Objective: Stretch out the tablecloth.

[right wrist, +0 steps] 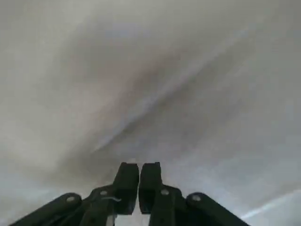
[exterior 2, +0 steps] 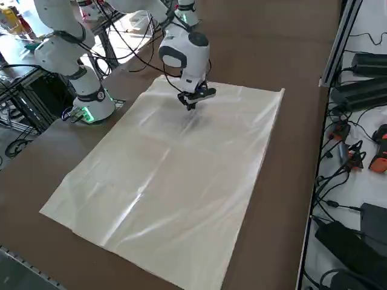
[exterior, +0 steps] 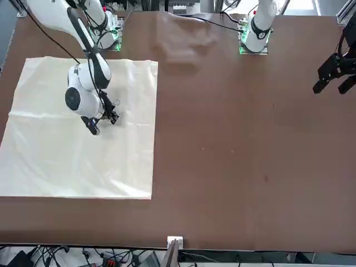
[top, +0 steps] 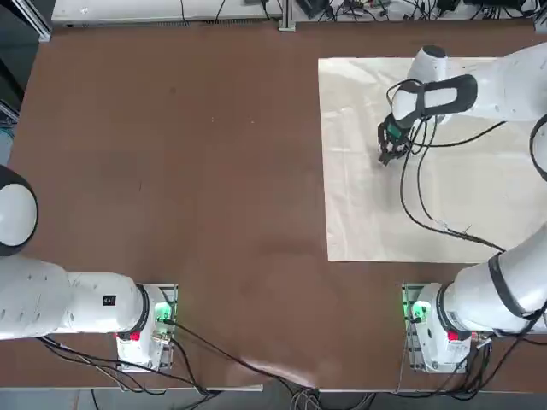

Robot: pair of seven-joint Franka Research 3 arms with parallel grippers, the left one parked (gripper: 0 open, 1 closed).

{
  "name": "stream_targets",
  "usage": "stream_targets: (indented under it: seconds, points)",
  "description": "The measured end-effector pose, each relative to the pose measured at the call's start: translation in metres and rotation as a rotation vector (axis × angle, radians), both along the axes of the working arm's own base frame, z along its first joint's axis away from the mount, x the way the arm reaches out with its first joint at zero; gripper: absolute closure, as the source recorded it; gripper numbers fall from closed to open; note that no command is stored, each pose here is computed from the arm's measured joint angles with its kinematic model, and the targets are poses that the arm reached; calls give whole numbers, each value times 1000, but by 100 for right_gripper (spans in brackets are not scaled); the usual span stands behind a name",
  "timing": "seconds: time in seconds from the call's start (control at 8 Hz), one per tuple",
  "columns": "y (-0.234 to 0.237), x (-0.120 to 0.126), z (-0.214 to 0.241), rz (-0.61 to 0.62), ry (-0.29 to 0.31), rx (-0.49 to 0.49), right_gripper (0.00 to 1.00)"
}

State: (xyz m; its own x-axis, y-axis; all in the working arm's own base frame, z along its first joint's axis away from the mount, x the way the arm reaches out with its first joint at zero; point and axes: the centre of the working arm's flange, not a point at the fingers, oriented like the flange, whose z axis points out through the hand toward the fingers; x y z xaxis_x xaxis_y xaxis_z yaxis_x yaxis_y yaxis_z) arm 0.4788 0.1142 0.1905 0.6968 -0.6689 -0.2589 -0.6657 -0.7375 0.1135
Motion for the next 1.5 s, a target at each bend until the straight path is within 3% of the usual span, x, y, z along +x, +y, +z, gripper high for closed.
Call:
stream_targets:
  seconds: [0.38,1.0,1.5]
  points:
    - [4,-28,-7,24,29,-15,88]
    - [45,-43,-11,52,11,13,88]
    - [105,-43,-12,36,-1,91,88]
